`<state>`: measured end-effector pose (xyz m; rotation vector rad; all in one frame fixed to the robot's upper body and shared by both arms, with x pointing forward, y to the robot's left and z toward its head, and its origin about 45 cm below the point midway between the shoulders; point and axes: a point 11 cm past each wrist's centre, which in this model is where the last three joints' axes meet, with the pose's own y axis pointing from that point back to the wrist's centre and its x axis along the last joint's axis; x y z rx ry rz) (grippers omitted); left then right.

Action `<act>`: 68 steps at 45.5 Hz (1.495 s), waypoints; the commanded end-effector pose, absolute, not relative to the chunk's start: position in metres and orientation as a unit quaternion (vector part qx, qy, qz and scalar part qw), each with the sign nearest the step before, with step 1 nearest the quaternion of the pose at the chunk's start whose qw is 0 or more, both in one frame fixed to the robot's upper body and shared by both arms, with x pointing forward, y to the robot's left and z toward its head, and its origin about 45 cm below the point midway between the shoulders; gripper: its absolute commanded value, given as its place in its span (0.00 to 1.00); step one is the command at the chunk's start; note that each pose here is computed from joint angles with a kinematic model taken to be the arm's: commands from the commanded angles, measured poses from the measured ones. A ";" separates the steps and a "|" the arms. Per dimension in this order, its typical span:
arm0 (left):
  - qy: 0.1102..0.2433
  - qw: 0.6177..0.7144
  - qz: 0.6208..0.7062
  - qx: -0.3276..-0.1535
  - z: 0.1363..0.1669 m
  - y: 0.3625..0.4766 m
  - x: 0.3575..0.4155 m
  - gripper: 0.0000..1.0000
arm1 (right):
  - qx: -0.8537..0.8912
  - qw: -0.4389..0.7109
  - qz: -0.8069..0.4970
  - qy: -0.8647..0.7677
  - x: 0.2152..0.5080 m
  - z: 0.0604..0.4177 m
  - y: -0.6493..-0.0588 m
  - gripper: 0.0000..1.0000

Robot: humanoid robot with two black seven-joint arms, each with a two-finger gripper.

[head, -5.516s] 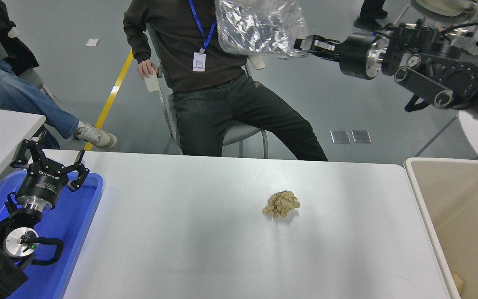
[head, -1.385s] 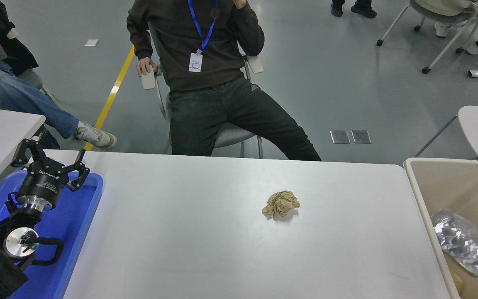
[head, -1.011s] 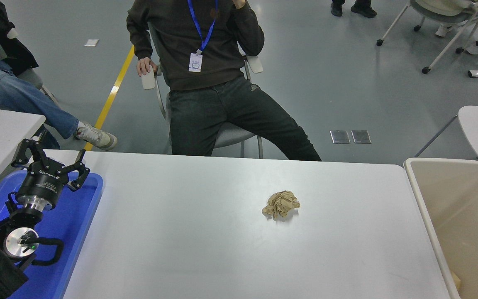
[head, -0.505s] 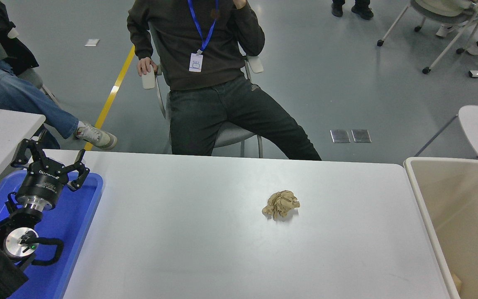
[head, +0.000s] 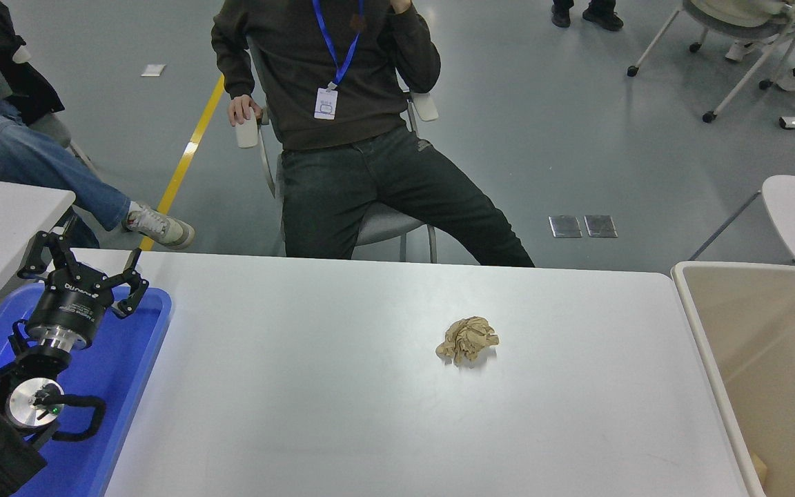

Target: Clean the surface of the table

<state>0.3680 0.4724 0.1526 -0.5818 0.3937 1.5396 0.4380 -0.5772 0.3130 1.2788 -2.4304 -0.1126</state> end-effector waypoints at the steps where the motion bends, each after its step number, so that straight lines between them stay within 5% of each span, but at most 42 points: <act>1: 0.174 0.663 0.681 -0.258 0.1527 0.472 0.3681 1.00 | 0.527 0.071 -0.048 -0.845 0.465 0.361 -0.534 0.98; 31: 0.174 0.663 0.681 -0.257 0.1526 0.473 0.3679 1.00 | 0.655 -0.154 -0.046 -0.738 0.503 0.384 -0.403 0.98; 68: 0.174 0.663 0.681 -0.258 0.1527 0.472 0.3681 1.00 | 0.640 -0.164 -0.095 -0.744 0.443 0.204 -0.357 0.98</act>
